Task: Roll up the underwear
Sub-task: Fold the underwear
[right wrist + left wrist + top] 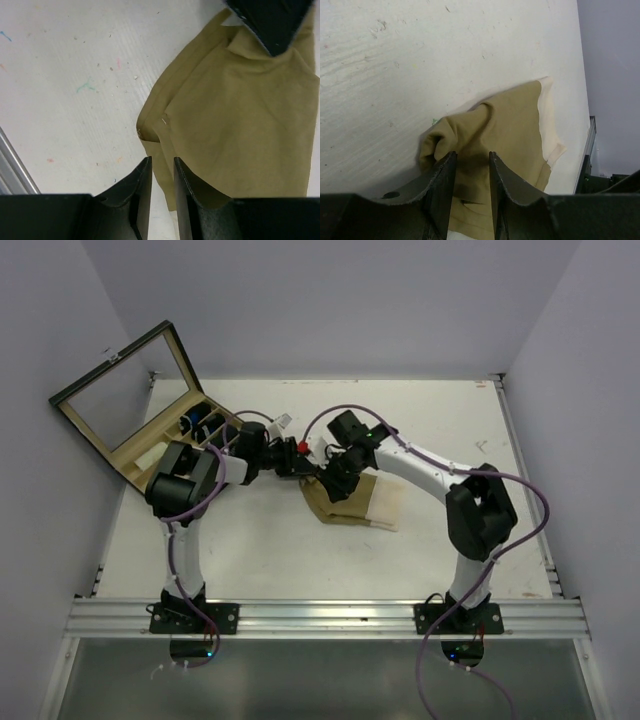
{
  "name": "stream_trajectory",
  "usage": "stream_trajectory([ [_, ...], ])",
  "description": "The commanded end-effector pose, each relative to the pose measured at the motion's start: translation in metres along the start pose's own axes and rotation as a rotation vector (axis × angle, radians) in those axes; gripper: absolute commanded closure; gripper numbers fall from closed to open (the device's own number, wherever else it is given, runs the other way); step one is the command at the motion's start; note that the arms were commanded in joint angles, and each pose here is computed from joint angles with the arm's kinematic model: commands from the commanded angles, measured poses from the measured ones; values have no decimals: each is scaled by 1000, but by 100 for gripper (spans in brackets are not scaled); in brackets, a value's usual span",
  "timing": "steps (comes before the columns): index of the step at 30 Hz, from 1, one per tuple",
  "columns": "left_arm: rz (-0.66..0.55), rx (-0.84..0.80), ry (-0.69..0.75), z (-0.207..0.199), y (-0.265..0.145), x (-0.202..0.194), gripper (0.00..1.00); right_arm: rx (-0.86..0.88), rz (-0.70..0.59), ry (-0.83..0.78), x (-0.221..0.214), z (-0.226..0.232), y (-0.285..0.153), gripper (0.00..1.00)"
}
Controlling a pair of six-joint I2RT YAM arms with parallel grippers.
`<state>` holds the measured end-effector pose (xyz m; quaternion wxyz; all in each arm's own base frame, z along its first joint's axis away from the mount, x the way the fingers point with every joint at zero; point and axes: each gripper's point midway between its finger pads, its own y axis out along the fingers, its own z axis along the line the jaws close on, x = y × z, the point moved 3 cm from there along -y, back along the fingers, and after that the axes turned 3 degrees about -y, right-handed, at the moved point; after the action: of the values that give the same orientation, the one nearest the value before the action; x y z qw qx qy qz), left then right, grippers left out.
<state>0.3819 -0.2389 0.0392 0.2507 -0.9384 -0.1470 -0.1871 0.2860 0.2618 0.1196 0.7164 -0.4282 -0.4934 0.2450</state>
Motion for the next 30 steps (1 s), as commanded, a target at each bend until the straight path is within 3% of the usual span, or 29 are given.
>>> stream_trajectory([
  [1,22,59,-3,18,8,-3,63,-57,24,-126,13,-8,13,72],
  [18,38,73,7,22,9,-4,62,-33,106,-229,-3,-1,50,71],
  [30,41,75,6,23,9,-5,62,-8,126,-247,-13,0,59,65],
])
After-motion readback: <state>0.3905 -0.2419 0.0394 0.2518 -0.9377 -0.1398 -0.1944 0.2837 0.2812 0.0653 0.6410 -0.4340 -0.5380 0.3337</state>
